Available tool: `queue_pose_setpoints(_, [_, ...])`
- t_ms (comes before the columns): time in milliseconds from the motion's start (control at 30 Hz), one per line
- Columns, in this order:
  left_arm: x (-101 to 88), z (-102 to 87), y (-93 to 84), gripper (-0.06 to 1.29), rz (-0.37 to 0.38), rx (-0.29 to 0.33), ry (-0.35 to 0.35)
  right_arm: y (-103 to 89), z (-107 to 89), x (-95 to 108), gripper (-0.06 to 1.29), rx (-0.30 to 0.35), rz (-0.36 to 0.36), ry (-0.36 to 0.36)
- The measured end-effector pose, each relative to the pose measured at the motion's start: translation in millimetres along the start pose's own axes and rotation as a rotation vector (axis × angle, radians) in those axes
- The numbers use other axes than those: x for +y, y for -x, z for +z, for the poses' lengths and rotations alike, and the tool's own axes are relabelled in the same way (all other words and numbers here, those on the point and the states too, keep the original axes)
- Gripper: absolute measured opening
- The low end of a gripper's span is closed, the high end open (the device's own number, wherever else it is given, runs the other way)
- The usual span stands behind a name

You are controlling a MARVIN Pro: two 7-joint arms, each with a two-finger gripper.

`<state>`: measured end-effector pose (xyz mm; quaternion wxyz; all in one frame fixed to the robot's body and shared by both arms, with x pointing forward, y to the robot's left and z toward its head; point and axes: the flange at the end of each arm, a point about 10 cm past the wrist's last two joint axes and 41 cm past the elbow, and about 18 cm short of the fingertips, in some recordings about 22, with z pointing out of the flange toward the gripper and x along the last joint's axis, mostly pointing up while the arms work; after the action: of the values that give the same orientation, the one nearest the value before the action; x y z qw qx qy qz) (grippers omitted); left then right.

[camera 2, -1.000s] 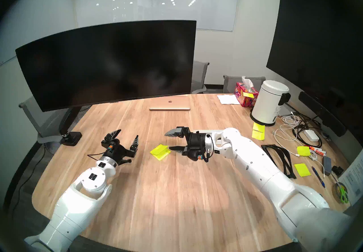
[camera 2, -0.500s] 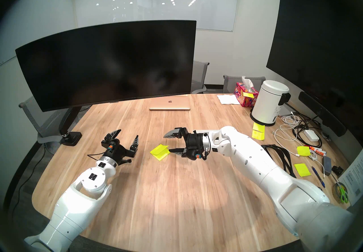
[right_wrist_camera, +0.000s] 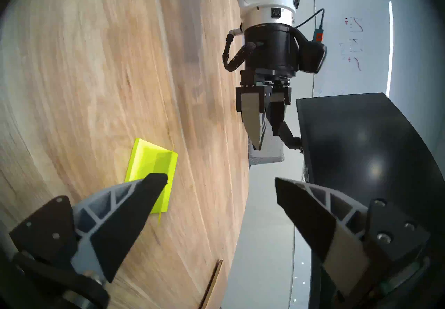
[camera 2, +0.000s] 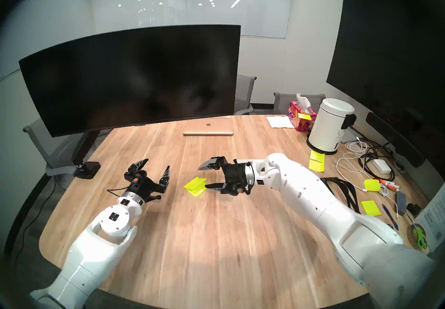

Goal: Peel one sticky note off the pad and stick it onto the monitor, then press it flat

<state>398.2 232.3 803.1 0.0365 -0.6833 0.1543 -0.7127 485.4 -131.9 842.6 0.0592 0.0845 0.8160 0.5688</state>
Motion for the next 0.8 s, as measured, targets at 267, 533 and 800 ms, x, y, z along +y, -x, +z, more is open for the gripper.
queue_pose_setpoints(267, [0.0, 0.0, 0.0, 1.25, 0.000, 0.000, 0.000, 6.2, -0.6, -5, 1.23, -0.003, 0.034, -0.021])
queue_pose_setpoints(533, [0.0, 0.0, 0.0, 1.25, 0.000, 0.000, 0.000, 12.4, -1.9, -7, 1.23, -0.011, 0.068, -0.020])
queue_pose_setpoints(800, [0.0, 0.0, 0.0, 1.25, 0.000, 0.000, 0.000, 16.4, -0.9, -6, 1.23, -0.009, 0.090, -0.012])
